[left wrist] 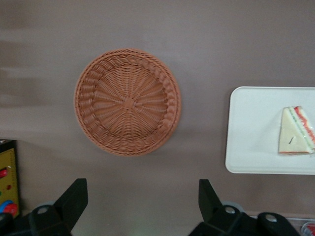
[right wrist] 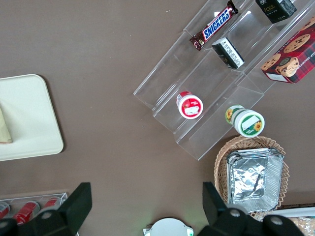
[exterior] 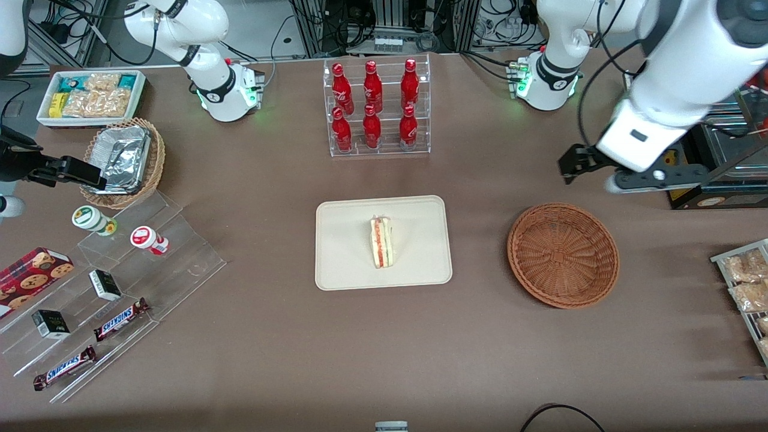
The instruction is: Place sandwich from basket to tray
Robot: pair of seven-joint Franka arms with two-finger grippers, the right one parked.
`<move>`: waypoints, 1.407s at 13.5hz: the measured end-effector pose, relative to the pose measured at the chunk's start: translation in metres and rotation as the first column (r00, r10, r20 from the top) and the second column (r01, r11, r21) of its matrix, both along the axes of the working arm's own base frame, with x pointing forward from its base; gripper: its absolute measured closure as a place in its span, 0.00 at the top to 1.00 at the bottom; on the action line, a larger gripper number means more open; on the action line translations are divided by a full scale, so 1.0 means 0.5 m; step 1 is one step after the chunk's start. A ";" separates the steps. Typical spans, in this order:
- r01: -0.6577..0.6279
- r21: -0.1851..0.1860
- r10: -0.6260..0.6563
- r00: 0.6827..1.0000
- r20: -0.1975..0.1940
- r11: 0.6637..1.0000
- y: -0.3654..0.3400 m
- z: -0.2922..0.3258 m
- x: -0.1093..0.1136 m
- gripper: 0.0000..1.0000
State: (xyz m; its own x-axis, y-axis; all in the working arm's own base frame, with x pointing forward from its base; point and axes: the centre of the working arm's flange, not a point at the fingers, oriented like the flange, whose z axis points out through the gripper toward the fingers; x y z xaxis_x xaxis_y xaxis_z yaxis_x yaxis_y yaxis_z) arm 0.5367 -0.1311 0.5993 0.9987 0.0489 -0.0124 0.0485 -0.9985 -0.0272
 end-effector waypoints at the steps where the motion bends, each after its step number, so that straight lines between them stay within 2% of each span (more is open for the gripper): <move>1: 0.009 -0.001 -0.009 1.000 0.001 1.000 0.030 0.002 0.005 1.00; 4: 0.032 -0.003 -0.032 0.999 -0.003 0.999 0.106 0.005 0.017 1.00; 8: 0.045 -0.006 -0.045 0.999 0.021 0.999 0.175 0.030 0.025 1.00; 12: 0.032 -0.057 -0.029 0.998 0.057 0.998 0.203 0.065 0.030 1.00; 14: 0.039 -0.058 -0.036 0.998 0.060 0.998 0.212 0.071 0.029 1.00; 19: 0.063 -0.030 -0.061 0.997 0.052 0.998 0.196 0.072 0.026 1.00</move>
